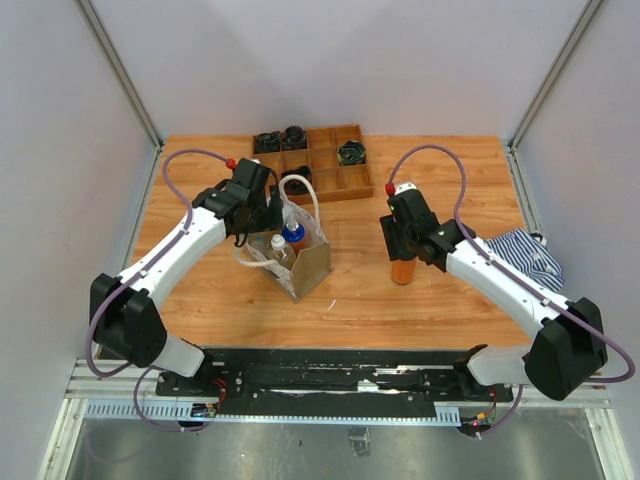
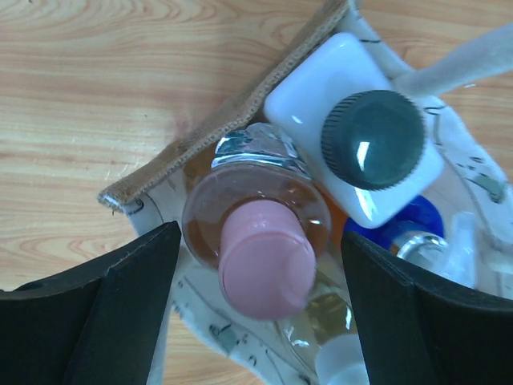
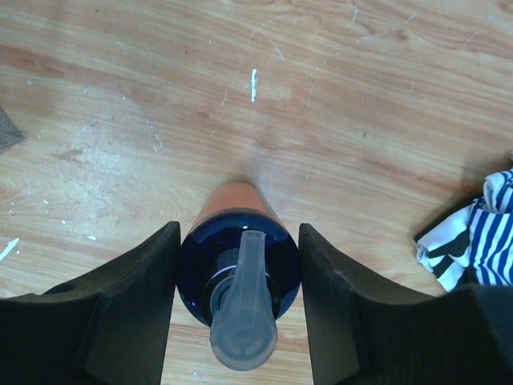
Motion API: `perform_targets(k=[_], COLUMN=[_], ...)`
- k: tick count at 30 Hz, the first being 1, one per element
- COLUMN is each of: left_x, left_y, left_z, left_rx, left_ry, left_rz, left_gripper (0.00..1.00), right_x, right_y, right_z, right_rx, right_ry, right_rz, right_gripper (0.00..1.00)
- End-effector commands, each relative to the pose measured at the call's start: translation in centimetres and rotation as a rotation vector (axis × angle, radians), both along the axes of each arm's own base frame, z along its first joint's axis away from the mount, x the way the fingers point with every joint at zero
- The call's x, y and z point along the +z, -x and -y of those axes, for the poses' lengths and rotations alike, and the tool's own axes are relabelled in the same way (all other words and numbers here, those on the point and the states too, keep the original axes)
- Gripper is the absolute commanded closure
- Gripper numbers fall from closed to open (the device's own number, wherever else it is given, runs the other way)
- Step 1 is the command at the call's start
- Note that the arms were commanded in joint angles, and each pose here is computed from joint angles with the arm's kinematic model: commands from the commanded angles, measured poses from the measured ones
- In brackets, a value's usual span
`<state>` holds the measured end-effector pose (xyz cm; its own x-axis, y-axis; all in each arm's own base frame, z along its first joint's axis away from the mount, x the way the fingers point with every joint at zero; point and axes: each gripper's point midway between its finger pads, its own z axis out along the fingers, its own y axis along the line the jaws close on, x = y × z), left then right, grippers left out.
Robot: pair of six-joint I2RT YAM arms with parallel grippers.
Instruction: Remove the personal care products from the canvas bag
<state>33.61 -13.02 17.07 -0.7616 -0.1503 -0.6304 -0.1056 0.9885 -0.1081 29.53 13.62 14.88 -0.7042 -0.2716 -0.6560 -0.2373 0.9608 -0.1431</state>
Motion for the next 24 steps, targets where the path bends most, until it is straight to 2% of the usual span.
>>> perform_targets(k=[1,4,5,7,9,11,12,13,14,18,24], left_x=[-1.9,-2.3,-2.3,-1.8,-1.2,-0.4,0.2,0.8,1.4,4.7,15.2], left_y=[0.0,-0.3,-0.3,-0.5,-0.7,-1.0,-1.2,-1.3,-1.5,-2.0,-1.4], left_z=[-0.5,-0.3,-0.1,0.0,0.1,0.2,0.2,0.2,0.2,0.1,-1.5], left_rx=[0.004,-0.004,-0.008,-0.012,-0.017,-0.023,-0.021,-0.019,-0.021,-0.027,0.045], left_ry=[-0.055,-0.051,-0.046,-0.038,-0.034,-0.03,-0.025,-0.021,-0.02,-0.016,0.032], left_rz=[-0.022,-0.023,-0.022,-0.005,0.017,0.042,0.057,0.075,0.092,0.142,0.358], left_gripper=[0.14,0.16,0.18,0.23,0.32,0.58,0.77,0.91,0.95,1.0,0.99], right_x=[0.4,0.0,-0.2,-0.4,-0.4,-0.1,0.4,1.0,2.0,7.0,12.0], right_y=[-1.0,-0.7,-0.6,-0.4,-0.3,-0.2,-0.1,0.1,0.2,1.0,2.3], right_z=[-0.4,-0.6,-0.6,-0.5,-0.4,-0.4,-0.6,-0.9,-1.3,-3.9,-13.3], right_rx=[-0.031,-0.025,-0.025,-0.025,-0.025,-0.023,-0.016,-0.003,0.013,0.1,0.4], right_ry=[-0.066,-0.077,-0.078,-0.077,-0.077,-0.085,-0.094,-0.104,-0.103,-0.024,-0.184], right_rz=[0.047,0.035,0.031,0.026,0.028,0.037,0.044,0.054,0.081,0.209,0.26], right_gripper=[0.88,0.83,0.74,0.65,0.5,0.33,0.26,0.23,0.21,0.09,0.12])
